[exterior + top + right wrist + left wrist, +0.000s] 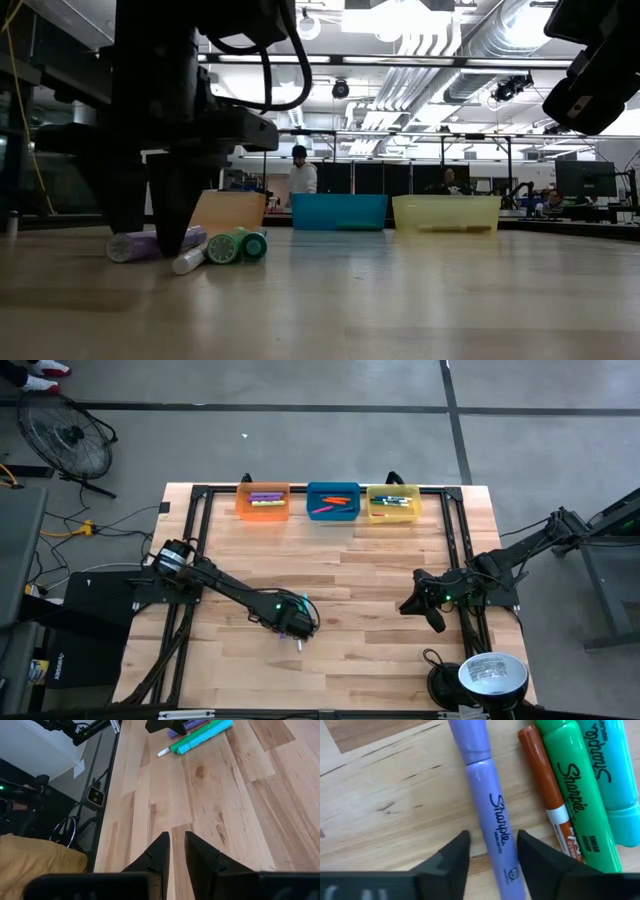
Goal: Pick & Place Markers
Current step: Put the light violet highlighter into the orange bin
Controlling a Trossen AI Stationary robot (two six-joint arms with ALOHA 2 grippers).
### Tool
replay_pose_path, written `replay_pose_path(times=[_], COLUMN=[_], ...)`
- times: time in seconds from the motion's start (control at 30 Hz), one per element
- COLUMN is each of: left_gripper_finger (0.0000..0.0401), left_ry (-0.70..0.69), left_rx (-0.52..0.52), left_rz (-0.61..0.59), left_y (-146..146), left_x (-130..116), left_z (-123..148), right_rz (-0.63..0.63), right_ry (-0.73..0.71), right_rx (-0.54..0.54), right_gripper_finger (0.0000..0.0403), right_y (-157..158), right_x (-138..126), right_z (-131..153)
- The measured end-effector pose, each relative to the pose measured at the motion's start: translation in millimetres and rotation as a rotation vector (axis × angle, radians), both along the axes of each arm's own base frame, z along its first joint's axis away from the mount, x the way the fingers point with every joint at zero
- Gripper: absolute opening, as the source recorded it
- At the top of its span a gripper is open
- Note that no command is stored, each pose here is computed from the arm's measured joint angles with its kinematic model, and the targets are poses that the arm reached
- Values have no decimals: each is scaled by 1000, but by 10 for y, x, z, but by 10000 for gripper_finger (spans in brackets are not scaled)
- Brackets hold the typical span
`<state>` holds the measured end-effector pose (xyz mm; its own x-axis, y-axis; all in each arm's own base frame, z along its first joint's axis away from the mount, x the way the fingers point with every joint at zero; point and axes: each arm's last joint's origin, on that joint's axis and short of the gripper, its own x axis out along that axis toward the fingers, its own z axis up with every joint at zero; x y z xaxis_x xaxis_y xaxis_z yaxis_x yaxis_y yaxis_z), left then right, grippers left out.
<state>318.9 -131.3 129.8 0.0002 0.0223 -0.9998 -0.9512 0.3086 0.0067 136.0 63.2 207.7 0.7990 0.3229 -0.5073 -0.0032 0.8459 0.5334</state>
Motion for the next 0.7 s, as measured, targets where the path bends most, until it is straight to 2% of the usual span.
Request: replay_pose_path(times=[0.17,0.27,0.5,0.7], left_gripper_finger=[86,58,58,58], left_ry=[4,-3,-3,-45], left_rx=[-8,-13,10,34], left_rz=[-25,-29,-30,-56], left_y=[-2,-5,2,22], left_x=[-3,3,-3,-37], left_z=[-3,-6,-6,140], right_rz=[0,0,0,0], right_ry=[0,0,0,0], right_rx=[0,0,0,0], right_gripper_finger=[52,51,46,51], right_y=[0,0,0,0], right_x=[0,0,0,0], right_z=[0,0,0,0])
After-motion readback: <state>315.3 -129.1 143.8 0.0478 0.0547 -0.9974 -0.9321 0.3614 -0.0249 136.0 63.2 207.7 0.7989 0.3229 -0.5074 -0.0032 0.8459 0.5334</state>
